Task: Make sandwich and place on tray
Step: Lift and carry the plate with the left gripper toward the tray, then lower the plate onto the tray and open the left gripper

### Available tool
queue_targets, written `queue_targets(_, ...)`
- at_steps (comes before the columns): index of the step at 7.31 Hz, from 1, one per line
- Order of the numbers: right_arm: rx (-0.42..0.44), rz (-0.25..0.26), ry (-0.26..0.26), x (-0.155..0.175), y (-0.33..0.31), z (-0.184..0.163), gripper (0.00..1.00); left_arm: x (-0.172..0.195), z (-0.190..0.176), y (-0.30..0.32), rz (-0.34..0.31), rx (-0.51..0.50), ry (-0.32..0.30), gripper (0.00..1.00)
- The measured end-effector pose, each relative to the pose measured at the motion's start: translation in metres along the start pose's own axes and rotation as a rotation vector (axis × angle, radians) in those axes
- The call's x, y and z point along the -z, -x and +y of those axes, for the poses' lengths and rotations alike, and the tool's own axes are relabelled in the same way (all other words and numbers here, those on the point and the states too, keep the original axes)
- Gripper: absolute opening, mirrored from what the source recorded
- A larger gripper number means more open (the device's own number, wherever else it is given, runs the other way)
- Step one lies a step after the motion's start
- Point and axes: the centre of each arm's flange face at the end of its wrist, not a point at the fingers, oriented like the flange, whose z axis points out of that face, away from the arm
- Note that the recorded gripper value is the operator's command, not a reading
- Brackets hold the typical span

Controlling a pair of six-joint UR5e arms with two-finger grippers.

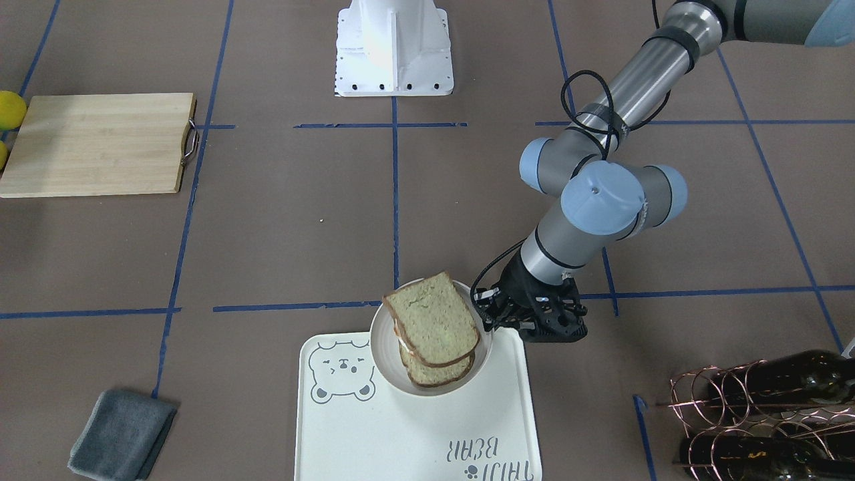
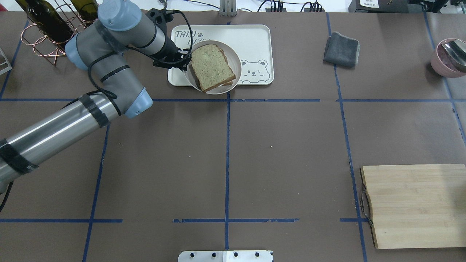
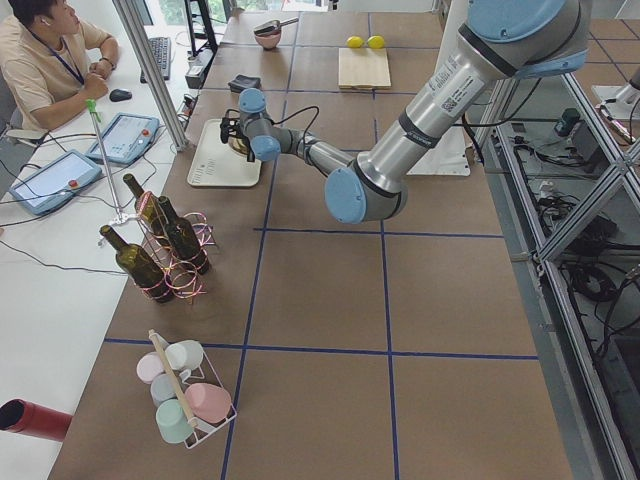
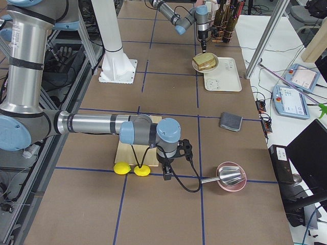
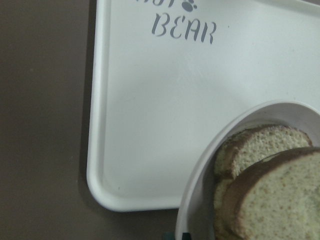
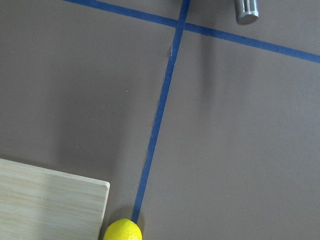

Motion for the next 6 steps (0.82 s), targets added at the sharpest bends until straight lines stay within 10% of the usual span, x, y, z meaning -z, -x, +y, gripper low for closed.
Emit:
queue_targets(3,0.000,-0.001,0.000,-0.001,0.000,0.002,1.00,-0.028,-0.047,-0.026,-0.023,0.020,-0.005,0.00)
queue_targets(4,0.000,-0.001,0.000,-0.001,0.000,0.002,1.00,-0.034,-0.051,-0.025,-0.024,0.019,-0.010,0.15)
queue_targets(6,-0.002,-0.002,0.001,-0.001,0.000,0.003,1.00,-0.039,-0.055,-0.027,-0.036,0.010,-0.043,1.00)
